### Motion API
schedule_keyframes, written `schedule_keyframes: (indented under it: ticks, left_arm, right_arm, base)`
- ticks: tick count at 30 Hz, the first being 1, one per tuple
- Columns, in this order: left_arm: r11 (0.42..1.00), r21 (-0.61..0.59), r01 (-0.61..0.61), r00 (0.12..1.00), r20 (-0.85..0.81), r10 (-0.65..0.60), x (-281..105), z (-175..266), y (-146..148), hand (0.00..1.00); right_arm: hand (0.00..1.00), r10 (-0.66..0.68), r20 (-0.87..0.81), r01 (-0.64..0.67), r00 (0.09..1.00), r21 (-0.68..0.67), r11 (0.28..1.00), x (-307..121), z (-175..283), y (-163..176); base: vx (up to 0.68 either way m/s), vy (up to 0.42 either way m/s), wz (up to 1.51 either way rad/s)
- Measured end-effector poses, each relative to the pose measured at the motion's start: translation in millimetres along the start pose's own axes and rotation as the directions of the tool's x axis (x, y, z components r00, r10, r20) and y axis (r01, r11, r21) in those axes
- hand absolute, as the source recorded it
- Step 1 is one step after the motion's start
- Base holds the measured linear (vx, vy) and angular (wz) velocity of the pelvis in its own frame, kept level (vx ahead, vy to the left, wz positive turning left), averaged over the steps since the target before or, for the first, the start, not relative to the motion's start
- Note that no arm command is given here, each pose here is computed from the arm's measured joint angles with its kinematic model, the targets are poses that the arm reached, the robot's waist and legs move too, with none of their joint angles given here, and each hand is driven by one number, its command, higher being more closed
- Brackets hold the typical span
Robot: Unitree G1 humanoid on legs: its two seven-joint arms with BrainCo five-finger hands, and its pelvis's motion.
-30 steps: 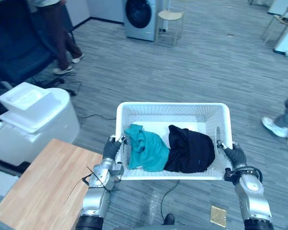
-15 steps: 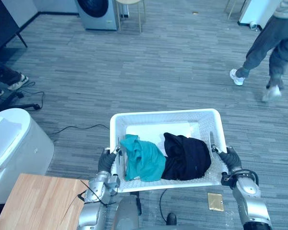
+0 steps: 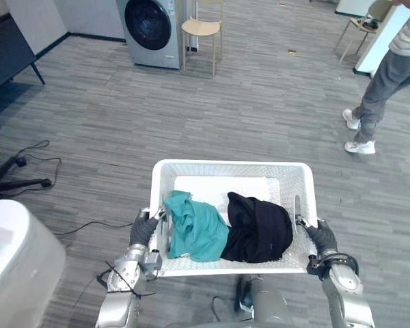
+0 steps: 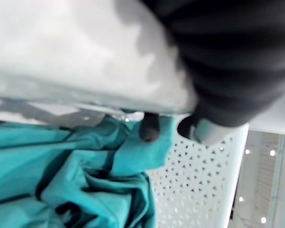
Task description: Pick up the laundry basket with both hands and put the clothes into the washing machine.
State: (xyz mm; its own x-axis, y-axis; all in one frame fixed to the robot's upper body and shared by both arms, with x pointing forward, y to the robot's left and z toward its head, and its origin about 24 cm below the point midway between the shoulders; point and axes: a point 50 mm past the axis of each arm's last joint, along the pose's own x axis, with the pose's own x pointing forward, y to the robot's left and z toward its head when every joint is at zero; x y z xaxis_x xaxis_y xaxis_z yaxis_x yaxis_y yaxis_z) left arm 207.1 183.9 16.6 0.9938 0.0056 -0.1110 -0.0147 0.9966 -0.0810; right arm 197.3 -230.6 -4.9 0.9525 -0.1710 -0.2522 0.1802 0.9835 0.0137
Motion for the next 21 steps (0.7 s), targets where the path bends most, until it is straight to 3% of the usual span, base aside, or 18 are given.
schedule_keyframes:
  ticks: [4, 11, 21]
  left_arm:
    - [1.0, -0.02, -0.008, 0.999, -0.053, 0.007, -6.8, -12.6, -5.4, 1.0]
    - [0.998, -0.051, -0.039, 0.997, -0.066, 0.036, -9.7, -17.9, -1.0, 1.0]
    - [0.994, -0.077, -0.076, 0.996, -0.052, 0.072, -7.5, -16.8, -0.8, 1.0]
  right_arm:
    - [1.0, -0.014, -0.046, 0.013, 0.999, -0.017, 1.0, -10.6, -10.8, -6.1]
    - [1.0, 0.009, -0.022, -0.01, 1.0, -0.05, 0.999, -9.3, -1.2, -4.6]
    - [1.0, 0.043, -0.006, -0.043, 0.999, -0.074, 0.996, 9.4, 6.7, -1.3]
  base:
    - [0.8, -0.231, 0.44]
    - [0.75, -0.131, -0.48]
    - [0.65, 0.241, -0.29]
